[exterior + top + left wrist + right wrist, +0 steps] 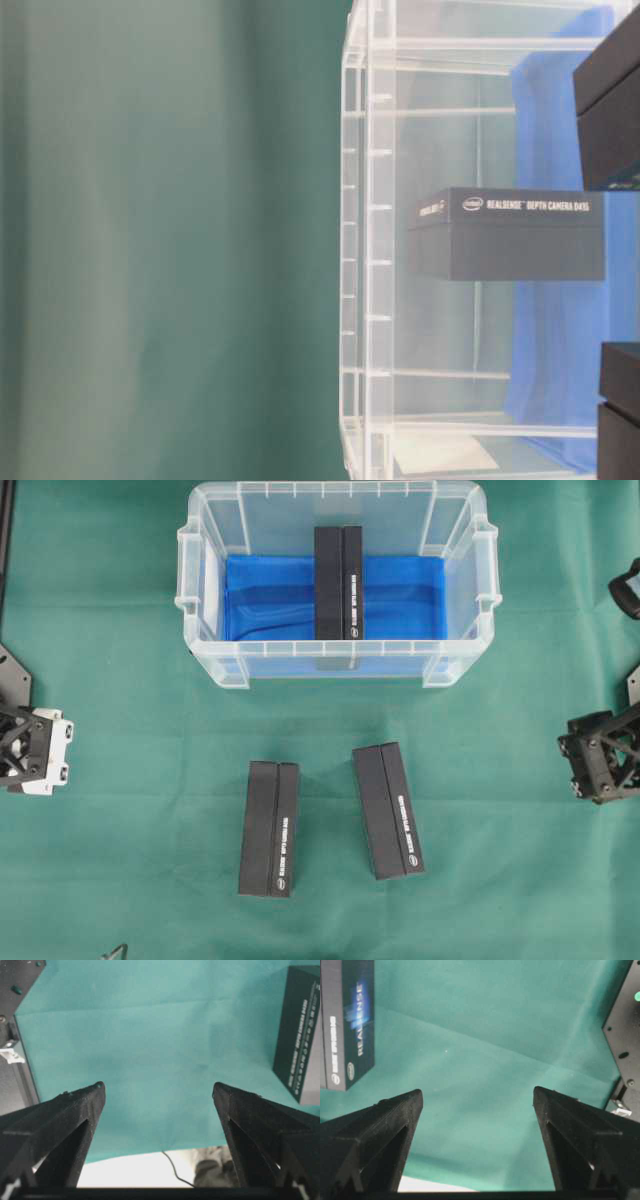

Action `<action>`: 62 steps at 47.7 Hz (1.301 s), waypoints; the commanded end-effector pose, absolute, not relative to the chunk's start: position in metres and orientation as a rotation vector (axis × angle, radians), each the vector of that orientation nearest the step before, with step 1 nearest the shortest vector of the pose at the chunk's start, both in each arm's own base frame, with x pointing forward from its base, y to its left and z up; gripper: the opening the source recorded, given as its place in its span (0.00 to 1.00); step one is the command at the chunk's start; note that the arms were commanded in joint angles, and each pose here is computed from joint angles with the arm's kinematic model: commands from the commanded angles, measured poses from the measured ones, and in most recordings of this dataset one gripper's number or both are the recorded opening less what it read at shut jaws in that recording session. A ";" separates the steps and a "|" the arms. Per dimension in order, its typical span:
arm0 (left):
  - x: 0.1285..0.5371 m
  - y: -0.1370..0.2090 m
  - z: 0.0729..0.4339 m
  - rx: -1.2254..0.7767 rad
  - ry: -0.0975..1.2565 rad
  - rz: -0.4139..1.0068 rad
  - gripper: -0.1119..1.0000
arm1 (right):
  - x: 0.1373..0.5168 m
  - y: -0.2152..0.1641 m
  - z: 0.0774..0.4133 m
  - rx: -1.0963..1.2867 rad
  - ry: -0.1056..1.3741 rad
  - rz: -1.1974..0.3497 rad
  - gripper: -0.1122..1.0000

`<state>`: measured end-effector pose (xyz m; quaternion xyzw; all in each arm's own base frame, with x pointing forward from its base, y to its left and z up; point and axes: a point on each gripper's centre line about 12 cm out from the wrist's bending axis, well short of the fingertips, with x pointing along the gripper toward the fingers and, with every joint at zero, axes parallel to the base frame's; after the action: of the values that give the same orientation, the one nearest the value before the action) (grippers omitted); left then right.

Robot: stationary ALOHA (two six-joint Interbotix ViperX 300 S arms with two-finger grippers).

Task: Take the box out of the case with both arms.

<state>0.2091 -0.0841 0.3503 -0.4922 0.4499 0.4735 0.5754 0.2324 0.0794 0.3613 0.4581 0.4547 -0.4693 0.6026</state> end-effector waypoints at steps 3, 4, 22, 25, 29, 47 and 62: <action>0.210 -0.085 0.356 -1.168 1.041 1.086 0.86 | 0.231 0.079 0.366 1.076 1.040 -1.072 0.88; 0.210 -0.085 0.356 -1.167 1.041 1.087 0.86 | 0.231 0.079 0.366 1.076 1.040 -1.072 0.88; 0.204 -0.053 0.357 -1.177 1.014 1.114 0.86 | 0.237 0.033 0.368 1.080 0.982 -1.146 0.88; 0.203 -0.044 0.358 -1.176 1.011 1.118 0.86 | 0.238 0.022 0.369 1.064 0.986 -1.149 0.88; 0.201 -0.030 0.358 -1.173 1.003 1.125 0.86 | 0.239 0.007 0.369 1.038 0.997 -1.150 0.88; 0.202 0.024 0.361 -1.133 0.991 1.163 0.86 | 0.229 -0.059 0.370 0.960 1.043 -1.179 0.88; 0.201 0.067 0.361 -1.140 0.928 1.188 0.86 | 0.216 -0.109 0.372 0.955 1.013 -1.207 0.88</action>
<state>0.2004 0.0589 0.3541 -0.4808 0.4173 0.5108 0.5778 0.2201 -0.0999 0.3653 0.4058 0.4567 -0.5230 0.5942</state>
